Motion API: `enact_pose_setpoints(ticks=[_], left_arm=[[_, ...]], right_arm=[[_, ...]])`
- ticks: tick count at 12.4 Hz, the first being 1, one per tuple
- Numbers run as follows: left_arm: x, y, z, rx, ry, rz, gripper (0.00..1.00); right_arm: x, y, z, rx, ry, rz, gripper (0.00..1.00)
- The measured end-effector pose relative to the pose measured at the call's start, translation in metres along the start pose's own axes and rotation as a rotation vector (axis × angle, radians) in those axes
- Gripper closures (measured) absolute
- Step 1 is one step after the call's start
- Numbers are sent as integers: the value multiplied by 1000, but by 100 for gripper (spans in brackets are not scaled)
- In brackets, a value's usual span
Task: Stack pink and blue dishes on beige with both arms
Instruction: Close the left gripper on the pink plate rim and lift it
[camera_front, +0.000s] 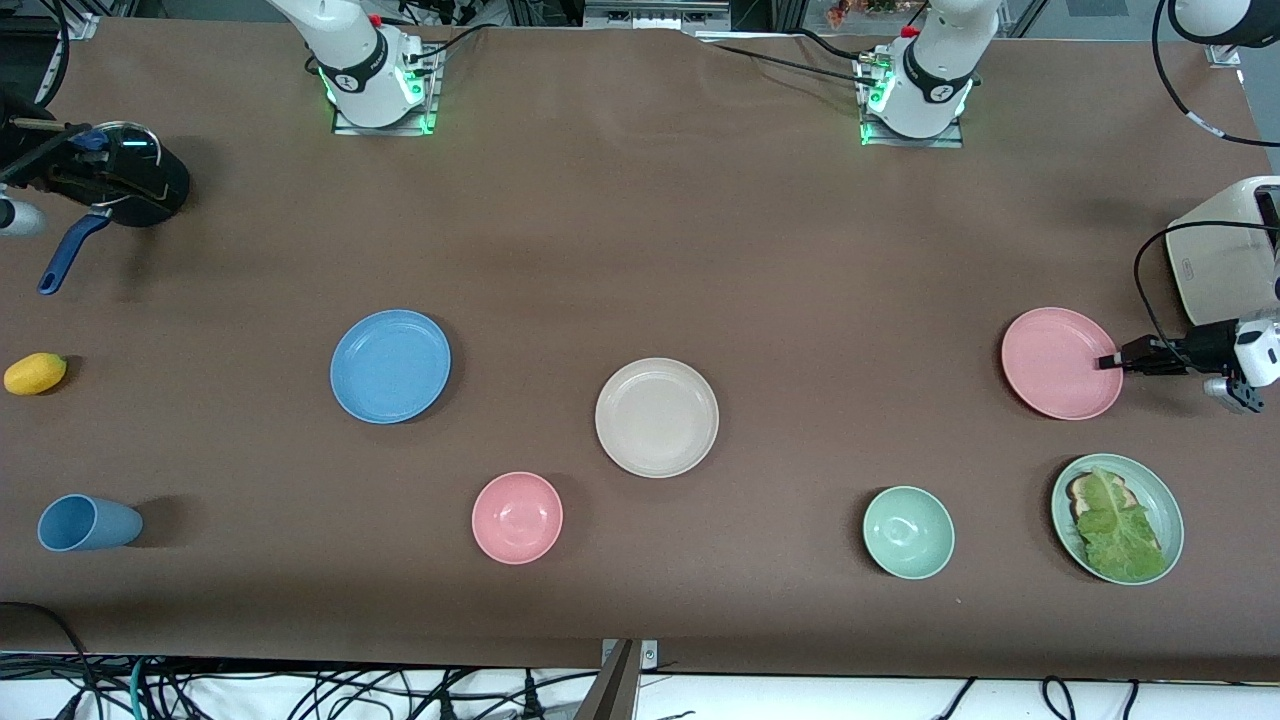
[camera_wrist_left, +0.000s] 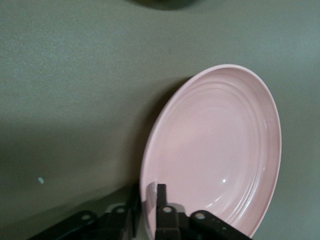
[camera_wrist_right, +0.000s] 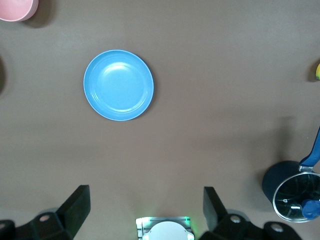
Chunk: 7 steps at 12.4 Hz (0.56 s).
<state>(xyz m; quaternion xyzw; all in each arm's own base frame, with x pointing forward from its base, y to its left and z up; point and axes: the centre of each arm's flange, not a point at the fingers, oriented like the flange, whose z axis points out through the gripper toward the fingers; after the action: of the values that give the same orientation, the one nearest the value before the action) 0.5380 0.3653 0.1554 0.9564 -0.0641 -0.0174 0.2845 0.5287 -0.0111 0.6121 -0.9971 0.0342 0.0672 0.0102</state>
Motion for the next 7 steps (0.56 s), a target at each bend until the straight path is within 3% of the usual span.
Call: enact_pose_setpoints(ticks=[1,7], left_arm=[[0,0,1,0,1,0,95],[12,6,-22,26,26,13,94]], right_arm=[[0,0,0,0,0,0,0],[0,-1,0,0,-1,-2,0]])
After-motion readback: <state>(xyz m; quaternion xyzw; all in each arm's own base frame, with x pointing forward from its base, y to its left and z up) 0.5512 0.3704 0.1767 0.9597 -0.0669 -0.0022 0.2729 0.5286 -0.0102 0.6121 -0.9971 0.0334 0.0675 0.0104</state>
